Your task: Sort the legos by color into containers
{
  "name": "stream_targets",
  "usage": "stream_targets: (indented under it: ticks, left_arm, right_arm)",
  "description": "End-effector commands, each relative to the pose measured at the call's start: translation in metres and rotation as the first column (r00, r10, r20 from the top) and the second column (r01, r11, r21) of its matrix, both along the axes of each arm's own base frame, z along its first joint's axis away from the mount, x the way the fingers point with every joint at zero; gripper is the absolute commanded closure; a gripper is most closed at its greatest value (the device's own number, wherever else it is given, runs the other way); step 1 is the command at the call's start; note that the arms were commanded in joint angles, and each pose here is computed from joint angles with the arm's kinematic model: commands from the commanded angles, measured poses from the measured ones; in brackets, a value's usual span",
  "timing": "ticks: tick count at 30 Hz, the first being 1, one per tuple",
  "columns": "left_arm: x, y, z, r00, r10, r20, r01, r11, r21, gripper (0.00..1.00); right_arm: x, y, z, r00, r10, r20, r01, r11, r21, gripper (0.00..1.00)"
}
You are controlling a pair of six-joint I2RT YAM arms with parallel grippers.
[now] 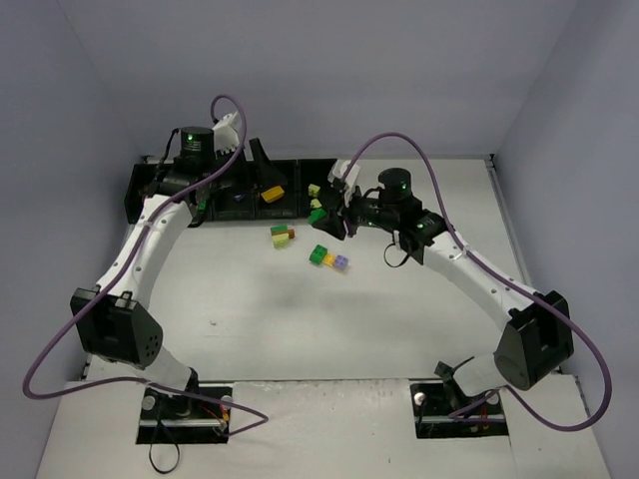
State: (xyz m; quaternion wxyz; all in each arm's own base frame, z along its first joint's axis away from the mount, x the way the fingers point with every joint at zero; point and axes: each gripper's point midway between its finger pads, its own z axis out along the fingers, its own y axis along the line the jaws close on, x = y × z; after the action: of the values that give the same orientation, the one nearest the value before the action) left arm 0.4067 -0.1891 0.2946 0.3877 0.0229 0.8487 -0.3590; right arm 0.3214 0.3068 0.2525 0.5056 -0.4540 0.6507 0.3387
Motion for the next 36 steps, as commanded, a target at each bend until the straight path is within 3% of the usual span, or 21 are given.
stream_targets:
  ticks: [1, 10, 27, 30, 33, 36]
  left_arm:
    - [-0.047, -0.044, 0.034, 0.983, -0.186, 0.003, 0.185, 0.974, -0.128, 0.29]
    - [-0.086, -0.072, 0.035, 0.946, -0.323, -0.005, 0.32, 0.939, -0.125, 0.29]
    - [-0.105, -0.086, 0.001, 0.91, -0.389, -0.146, 0.377, 0.921, -0.1, 0.36]
    - [-0.105, -0.087, -0.003, 0.909, -0.382, -0.167, 0.371, 0.924, -0.097, 0.43]
    - [-0.102, -0.086, -0.005, 0.913, -0.37, -0.172, 0.359, 0.929, -0.09, 0.6]
    - [-0.101, -0.085, -0.005, 0.916, -0.365, -0.169, 0.355, 0.931, -0.086, 0.9]
  right_arm:
    - [0.0, 0.014, 0.033, 0.992, 0.069, 0.102, -0.074, 0.996, 0.047, 1.0]
    - [-0.011, 0.023, 0.04, 0.985, 0.125, 0.12, -0.132, 0.99, 0.05, 0.99]
    - [-0.022, 0.036, 0.047, 0.98, 0.147, 0.136, -0.155, 0.986, 0.054, 0.99]
    - [-0.021, 0.037, 0.045, 0.981, 0.144, 0.132, -0.152, 0.987, 0.052, 0.99]
    - [-0.021, 0.039, 0.045, 0.981, 0.144, 0.131, -0.152, 0.987, 0.051, 0.99]
    - [-0.018, 0.039, 0.042, 0.983, 0.133, 0.129, -0.14, 0.989, 0.046, 0.98]
